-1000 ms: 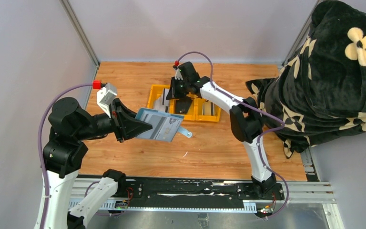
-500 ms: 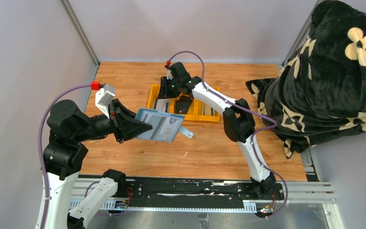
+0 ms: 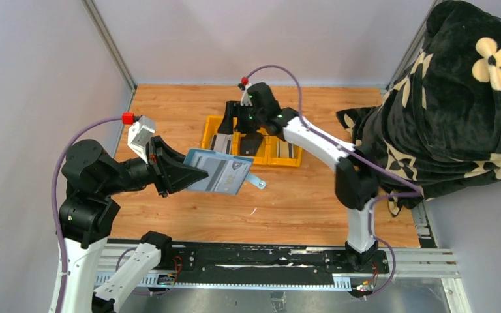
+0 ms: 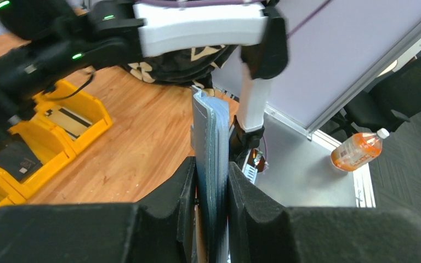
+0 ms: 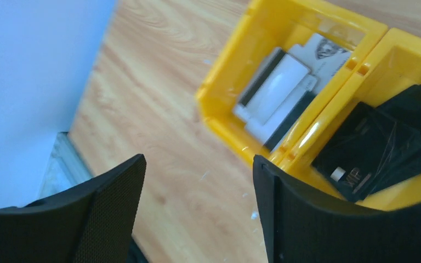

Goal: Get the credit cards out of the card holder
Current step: Place the credit card in the storage box.

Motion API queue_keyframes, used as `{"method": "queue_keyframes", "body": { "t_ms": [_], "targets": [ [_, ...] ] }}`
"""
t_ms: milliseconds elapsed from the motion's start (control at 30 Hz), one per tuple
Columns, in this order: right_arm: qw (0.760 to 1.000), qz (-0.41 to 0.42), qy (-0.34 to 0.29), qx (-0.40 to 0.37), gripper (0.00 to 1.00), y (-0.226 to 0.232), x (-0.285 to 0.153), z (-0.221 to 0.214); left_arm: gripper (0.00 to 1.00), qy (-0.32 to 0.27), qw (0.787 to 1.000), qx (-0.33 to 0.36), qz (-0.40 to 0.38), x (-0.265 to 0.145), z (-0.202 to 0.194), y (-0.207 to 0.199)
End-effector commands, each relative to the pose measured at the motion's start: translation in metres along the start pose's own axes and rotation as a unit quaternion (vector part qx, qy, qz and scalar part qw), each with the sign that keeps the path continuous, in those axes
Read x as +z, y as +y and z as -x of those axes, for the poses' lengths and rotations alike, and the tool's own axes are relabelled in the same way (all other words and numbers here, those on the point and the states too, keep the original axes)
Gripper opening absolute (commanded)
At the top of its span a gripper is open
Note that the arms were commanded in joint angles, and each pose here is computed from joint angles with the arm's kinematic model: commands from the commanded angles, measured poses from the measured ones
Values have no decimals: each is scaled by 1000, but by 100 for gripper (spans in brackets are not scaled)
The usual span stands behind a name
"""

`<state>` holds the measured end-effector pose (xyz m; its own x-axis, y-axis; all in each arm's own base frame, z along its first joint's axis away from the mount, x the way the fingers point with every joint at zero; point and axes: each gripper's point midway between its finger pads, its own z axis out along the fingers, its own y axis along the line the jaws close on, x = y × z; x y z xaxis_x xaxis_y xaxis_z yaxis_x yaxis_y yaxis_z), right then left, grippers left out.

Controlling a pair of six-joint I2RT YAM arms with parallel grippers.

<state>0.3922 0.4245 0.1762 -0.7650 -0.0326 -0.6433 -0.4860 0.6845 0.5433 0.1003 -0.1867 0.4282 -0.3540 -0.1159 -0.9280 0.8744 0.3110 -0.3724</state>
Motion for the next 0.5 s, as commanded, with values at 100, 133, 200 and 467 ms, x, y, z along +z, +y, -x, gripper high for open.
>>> {"method": "queue_keyframes", "body": {
  "t_ms": [100,133,200,467],
  "targets": [
    [969,178,-173,3,79,85,-156,47,0,-50,998,27,-10,-2,22,-12],
    [956,203,-210,1,79,93,-185,51,0,-54,998,28,-11,-2,24,-13],
    [944,223,-241,24,80,84,-206,35,0,-61,998,24,-9,-1,28,-12],
    [853,320,-410,47,83,87,-318,-2,0,-101,994,28,17,6,58,0]
  ]
}}
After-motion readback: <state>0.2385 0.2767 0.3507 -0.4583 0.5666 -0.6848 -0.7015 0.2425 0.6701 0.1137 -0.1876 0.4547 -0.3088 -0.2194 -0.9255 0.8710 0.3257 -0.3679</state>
